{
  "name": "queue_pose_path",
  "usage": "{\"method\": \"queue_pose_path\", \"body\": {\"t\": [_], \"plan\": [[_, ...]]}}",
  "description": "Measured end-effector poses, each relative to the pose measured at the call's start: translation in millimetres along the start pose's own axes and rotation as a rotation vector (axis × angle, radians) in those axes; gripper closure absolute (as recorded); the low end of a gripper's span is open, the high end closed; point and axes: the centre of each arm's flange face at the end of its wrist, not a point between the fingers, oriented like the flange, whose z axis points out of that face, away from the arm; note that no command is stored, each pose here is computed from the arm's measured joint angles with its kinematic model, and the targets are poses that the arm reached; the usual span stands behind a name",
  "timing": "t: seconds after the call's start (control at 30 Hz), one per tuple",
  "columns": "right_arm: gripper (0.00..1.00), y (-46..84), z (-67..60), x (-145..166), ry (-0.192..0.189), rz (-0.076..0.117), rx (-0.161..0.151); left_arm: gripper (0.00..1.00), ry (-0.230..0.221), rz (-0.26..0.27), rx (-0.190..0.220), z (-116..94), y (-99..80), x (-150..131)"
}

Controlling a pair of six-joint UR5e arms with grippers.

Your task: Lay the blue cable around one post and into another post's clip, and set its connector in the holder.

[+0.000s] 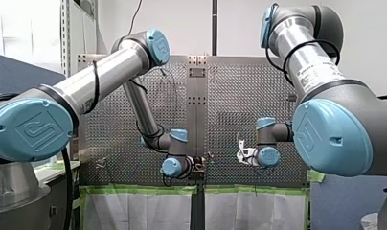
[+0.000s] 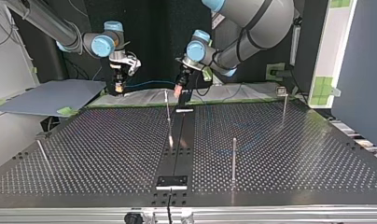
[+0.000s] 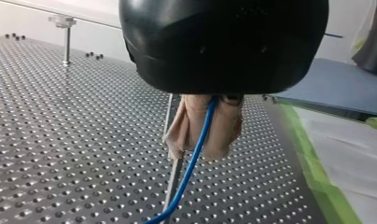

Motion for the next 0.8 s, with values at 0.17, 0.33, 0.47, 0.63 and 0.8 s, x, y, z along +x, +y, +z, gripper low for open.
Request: {"method": "queue_pose_path", "body": {"t": [0.17, 0.33, 0.47, 0.63, 0.8], "plan": [[1.00, 2.6, 1.2, 0, 0.003, -0.004, -0.006, 0.99, -0.043, -0.017, -0.020, 5, 1.7, -5], [1.00, 4.8, 2.7, 1, 0.008, -0.004, -0.008, 0.99, -0.089, -0.011, -0.056, 11, 4.5, -12], [1.00, 5.0, 2.7, 0, 0.006, -0.006, -0.008, 0.99, -0.102, -0.001, -0.088, 13, 7.4, -14], [1.00, 5.2, 2.9, 0, 0.006, -0.006, -0.008, 0.99, -0.093, 0.021, -0.104, 11, 6.9, -12], [1.00, 6.3, 3.3, 0, 0.006, -0.006, -0.010, 0.99, -0.081, 0.034, -0.105, 9, 4.4, -8]]}}
